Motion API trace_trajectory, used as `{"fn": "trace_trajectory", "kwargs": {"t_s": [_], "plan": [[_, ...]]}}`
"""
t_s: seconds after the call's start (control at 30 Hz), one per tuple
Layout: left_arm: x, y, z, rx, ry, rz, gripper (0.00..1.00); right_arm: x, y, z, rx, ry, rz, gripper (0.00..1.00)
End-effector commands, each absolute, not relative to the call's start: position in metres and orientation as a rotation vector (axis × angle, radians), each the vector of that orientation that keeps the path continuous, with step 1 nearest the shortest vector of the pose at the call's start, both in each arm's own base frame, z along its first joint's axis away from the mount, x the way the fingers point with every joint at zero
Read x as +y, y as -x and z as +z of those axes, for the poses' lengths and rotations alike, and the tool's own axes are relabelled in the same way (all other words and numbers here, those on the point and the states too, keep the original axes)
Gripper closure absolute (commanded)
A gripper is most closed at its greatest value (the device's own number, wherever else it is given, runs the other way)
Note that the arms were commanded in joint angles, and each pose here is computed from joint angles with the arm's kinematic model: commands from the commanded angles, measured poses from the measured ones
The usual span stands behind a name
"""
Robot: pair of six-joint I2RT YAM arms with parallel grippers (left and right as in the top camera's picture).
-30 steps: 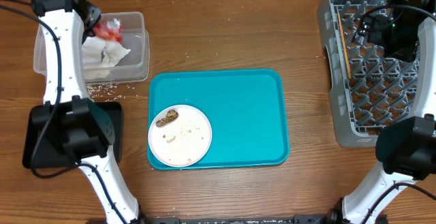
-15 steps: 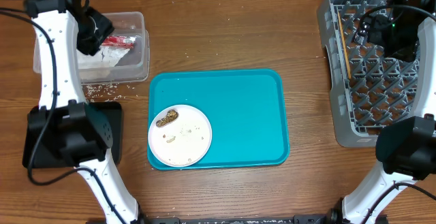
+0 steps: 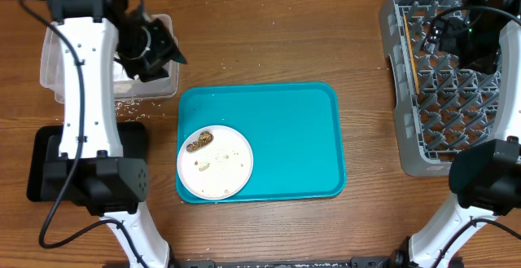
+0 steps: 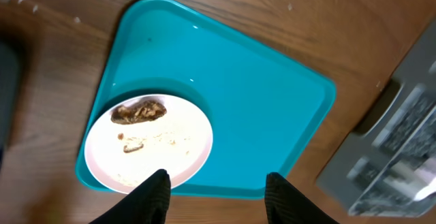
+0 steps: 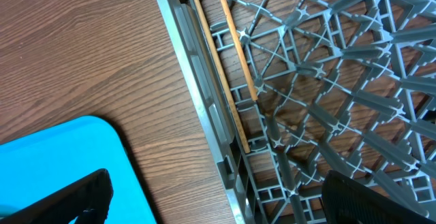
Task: Sort waste into correct bins and load items into the dishwasher
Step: 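Move the left gripper to the white plate and grasp its rim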
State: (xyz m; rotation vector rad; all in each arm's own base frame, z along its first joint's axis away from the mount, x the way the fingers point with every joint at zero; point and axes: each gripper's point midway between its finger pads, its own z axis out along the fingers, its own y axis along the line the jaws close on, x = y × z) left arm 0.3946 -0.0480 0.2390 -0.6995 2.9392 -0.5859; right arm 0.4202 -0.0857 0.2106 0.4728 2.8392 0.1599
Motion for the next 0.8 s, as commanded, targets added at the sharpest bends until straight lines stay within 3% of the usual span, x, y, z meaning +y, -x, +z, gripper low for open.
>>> {"fn": "trace_trajectory", "kwargs": {"t_s": [0.0,0.27,0.57,0.77], "plan": [[-0.074,-0.385,0.247,2.967,0.39,-0.559,0.51,-0.087,-0.421,0.212,2.831,-0.479,0.151,0.0],[-0.134,-0.332,0.21,3.172,0.076,-0.352,0.49,-0.087,-0.421,0.212,2.831,-0.479,0.151,0.0],[-0.157,-0.296,0.146,3.251,0.292,0.081,0.57,-0.087,-0.421,0.212,2.831,-0.479,0.151,0.0],[-0.177,-0.282,0.096,3.239,0.21,0.148,0.49,-0.087,-0.421,0.212,2.831,-0.479,0.151,0.0]]}}
